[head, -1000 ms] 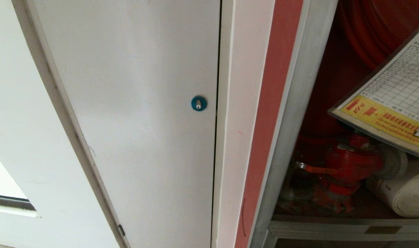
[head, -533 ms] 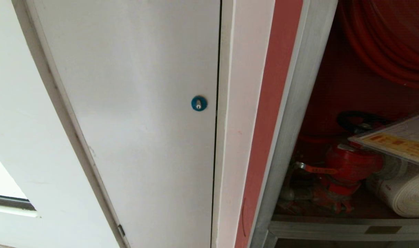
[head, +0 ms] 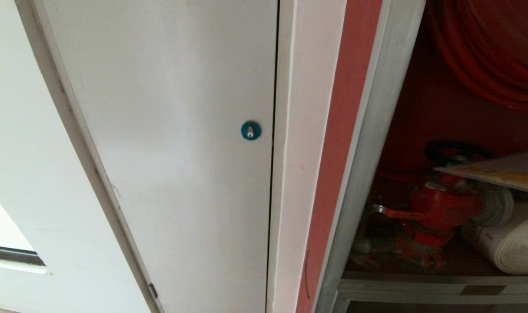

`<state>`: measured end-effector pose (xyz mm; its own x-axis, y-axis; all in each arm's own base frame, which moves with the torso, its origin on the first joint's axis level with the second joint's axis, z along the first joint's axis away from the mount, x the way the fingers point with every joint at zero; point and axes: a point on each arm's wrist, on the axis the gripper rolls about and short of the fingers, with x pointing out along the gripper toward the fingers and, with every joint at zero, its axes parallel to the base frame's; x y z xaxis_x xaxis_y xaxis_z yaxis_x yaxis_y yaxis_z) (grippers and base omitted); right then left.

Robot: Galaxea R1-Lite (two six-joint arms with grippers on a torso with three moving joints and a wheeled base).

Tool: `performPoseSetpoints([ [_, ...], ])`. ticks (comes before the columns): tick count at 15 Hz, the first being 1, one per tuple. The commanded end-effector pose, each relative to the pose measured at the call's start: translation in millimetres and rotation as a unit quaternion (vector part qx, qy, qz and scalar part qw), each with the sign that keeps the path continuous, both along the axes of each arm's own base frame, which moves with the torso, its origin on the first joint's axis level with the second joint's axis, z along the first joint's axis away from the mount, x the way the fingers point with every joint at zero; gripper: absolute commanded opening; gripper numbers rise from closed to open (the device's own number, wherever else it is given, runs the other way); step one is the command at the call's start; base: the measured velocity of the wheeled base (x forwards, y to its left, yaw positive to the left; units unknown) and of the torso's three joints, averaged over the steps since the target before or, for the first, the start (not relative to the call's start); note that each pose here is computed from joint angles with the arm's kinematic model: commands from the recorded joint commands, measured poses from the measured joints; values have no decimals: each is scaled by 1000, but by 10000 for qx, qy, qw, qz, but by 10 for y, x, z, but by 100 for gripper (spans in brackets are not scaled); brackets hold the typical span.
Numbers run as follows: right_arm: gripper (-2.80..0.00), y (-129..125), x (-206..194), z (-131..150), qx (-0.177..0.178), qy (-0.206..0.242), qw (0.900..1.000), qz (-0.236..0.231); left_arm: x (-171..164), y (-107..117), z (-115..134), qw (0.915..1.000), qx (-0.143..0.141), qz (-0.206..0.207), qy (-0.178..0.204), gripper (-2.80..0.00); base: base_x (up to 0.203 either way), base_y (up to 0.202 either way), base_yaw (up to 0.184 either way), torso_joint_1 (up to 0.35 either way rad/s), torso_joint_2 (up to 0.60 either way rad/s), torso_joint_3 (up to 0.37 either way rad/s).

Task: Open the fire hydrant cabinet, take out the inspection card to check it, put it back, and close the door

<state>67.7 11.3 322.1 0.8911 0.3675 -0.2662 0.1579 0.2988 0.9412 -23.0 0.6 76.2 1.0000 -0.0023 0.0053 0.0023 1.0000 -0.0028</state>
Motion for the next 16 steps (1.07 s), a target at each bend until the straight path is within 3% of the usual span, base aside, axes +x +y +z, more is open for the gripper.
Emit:
performPoseSetpoints([
  [1, -280, 11, 297, 37, 90, 117, 9999, -59, 1, 0, 1, 10000, -1, 4, 4, -280, 0, 0, 0, 0, 0, 0],
  [9, -280, -28, 746, 104, 741, 31, 9964, -409, 1, 0, -1, 10000, -1, 4, 11, -280, 0, 0, 0, 0, 0, 0],
  [16, -280, -62, 1035, -43, 893, 70, 9947, -501, 1, 0, 1, 10000, -1, 4, 4, -280, 0, 0, 0, 0, 0, 0],
])
